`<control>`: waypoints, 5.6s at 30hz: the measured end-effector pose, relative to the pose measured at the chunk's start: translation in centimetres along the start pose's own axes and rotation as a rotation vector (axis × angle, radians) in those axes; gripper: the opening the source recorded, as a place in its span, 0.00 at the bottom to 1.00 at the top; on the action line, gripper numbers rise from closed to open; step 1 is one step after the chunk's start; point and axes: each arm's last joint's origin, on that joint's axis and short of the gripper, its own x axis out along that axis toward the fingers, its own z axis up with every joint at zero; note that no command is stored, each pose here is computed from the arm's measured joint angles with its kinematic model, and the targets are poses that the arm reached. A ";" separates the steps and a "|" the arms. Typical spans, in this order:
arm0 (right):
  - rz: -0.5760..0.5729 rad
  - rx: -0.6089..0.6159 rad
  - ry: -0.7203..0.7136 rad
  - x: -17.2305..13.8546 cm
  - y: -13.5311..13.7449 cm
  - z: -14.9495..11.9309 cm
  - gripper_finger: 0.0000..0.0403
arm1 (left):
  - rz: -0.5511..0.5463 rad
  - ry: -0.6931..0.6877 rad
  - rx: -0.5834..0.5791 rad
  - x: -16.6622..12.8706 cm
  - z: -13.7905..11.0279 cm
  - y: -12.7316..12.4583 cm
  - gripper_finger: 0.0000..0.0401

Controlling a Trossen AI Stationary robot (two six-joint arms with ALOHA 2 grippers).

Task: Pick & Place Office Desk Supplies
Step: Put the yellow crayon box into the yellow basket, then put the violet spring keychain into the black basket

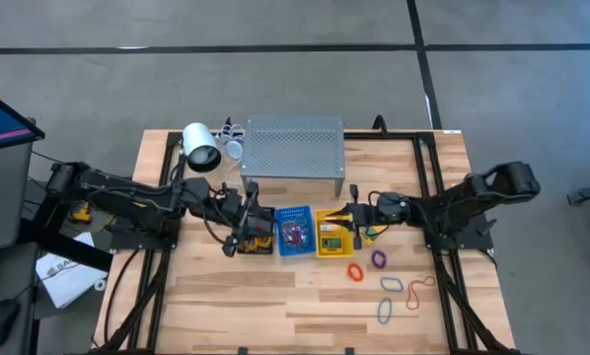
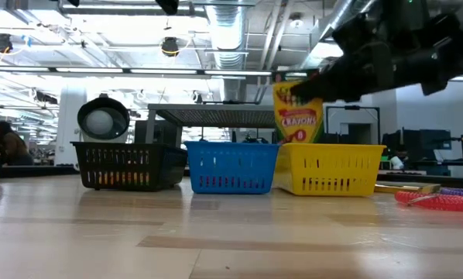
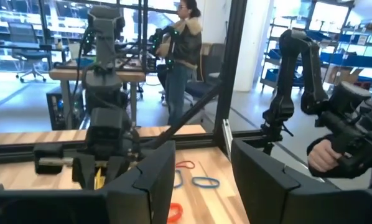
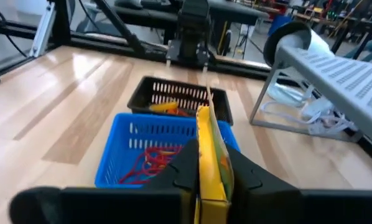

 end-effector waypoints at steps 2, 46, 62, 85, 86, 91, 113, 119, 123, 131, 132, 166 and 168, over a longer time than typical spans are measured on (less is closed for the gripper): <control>-0.005 -0.003 -0.011 0.3 0.0 -0.3 0.07 | 0.000 -0.002 -0.009 0.1 0.0 0.0 0.38; 0.030 0.022 -0.004 0.5 0.2 -0.5 0.59 | 0.002 0.019 -0.018 0.1 -0.3 0.0 0.37; 0.114 0.057 -0.165 -3.1 0.7 4.0 0.58 | 0.002 0.022 -0.019 0.1 -0.3 0.0 0.37; 0.430 0.390 -0.197 -5.4 2.9 5.9 0.58 | 0.016 0.204 -0.045 2.8 -4.6 0.7 0.37; 0.445 0.410 -0.174 -5.5 3.5 5.8 0.58 | 0.014 0.214 -0.045 3.0 -4.9 0.7 0.37; 0.408 0.539 0.004 -6.3 6.5 4.7 0.58 | -0.007 0.230 -0.043 3.8 -6.0 0.2 0.37; -0.158 0.667 0.735 -5.1 14.2 2.1 0.58 | -0.039 0.251 -0.037 3.9 -6.2 -0.7 0.37; -0.281 0.739 0.846 -4.8 14.4 0.9 0.58 | -0.041 0.269 -0.045 3.8 -6.4 -0.8 0.37; -0.401 0.777 0.896 -5.1 14.2 0.3 0.58 | -0.056 0.260 -0.043 3.9 -6.3 -1.3 0.37; -0.470 0.774 0.926 -5.6 13.7 0.0 0.58 | -0.082 0.256 -0.071 3.9 -6.3 -2.1 0.37; -0.481 0.768 0.932 -5.7 13.7 -0.1 0.58 | -0.086 0.256 -0.072 3.9 -6.3 -2.2 0.37; -0.425 0.803 1.039 -4.5 13.7 -0.9 0.29 | -0.092 0.234 -0.089 4.0 -6.1 -2.4 0.37; -0.424 0.803 1.042 -4.5 13.7 -0.9 0.26 | -0.092 0.234 -0.089 4.0 -6.1 -2.4 0.37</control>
